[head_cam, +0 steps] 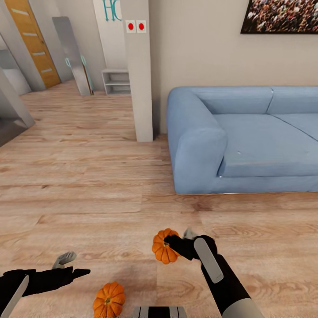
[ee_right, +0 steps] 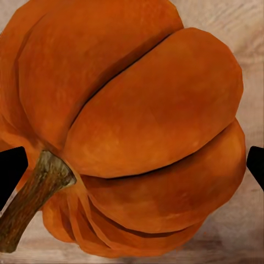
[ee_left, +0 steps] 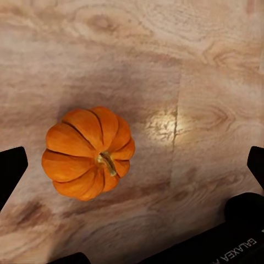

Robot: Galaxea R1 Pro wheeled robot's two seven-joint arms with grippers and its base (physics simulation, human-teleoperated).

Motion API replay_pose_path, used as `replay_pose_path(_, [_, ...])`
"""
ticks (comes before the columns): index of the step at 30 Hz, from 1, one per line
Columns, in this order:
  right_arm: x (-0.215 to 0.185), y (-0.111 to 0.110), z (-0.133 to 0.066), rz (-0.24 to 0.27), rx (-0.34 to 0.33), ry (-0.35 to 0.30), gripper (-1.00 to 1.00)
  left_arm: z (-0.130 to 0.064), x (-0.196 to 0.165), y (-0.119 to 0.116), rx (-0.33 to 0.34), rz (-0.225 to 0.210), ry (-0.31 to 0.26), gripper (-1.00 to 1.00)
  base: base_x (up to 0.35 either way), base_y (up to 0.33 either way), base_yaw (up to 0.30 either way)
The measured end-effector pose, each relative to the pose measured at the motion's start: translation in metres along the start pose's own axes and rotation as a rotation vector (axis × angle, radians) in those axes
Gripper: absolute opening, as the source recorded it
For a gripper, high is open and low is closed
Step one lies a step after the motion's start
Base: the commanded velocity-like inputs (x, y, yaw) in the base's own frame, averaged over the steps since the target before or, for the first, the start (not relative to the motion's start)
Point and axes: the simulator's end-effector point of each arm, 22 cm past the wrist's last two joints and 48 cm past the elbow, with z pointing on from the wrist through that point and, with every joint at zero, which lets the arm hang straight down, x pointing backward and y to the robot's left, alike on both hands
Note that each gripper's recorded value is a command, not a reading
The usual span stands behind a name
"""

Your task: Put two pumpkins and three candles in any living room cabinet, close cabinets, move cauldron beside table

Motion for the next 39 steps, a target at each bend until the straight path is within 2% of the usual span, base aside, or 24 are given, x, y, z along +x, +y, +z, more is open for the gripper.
replay_pose_path(2, [-0.012, 0.005, -0.004, -0.008, -0.056, -0.026, -1.00, 0.002, 0.002, 0.002, -0.002, -0.004, 0.006, 1.00, 0.000, 0.000, 0.000])
replay_pose_path(5, [-0.045, 0.026, -0.025, -0.042, -0.188, -0.101, -1.00, 0.006, 0.006, 0.006, -0.005, -0.011, 0.015, 1.00, 0.000, 0.000, 0.000])
replay_pose_path(8, [-0.059, 0.034, -0.037, -0.073, -0.276, -0.133, -1.00, 0.009, 0.010, 0.009, -0.008, -0.020, 0.026, 1.00, 0.000, 0.000, 0.000])
replay_pose_path(20, [-0.047, 0.069, -0.045, -0.079, -0.536, -0.102, -1.00, 0.023, 0.022, 0.024, -0.018, -0.027, 0.045, 1.00, 0.000, 0.000, 0.000])
replay_pose_path(24, [-0.042, 0.074, -0.042, -0.076, -0.576, -0.086, -1.00, 0.027, 0.026, 0.028, -0.021, -0.030, 0.053, 1.00, 0.000, 0.000, 0.000])
replay_pose_path(30, [-0.034, 0.075, -0.035, -0.065, -0.599, -0.063, -1.00, 0.035, 0.034, 0.037, -0.028, -0.034, 0.059, 1.00, 0.000, 0.000, 0.000])
replay_pose_path(34, [-0.029, 0.088, -0.038, -0.054, -0.667, -0.049, -1.00, 0.039, 0.041, 0.045, -0.035, -0.034, 0.060, 1.00, 0.000, 0.000, 0.000])
replay_pose_path(37, [-0.027, 0.109, -0.052, -0.075, -0.754, -0.052, -1.00, 0.041, 0.041, 0.050, -0.039, -0.045, 0.054, 1.00, 0.000, 0.000, 0.000])
replay_pose_path(39, [-0.014, 0.120, -0.056, -0.106, -0.783, -0.037, -1.00, 0.043, 0.041, 0.052, -0.040, -0.045, 0.046, 1.00, 0.000, 0.000, 0.000])
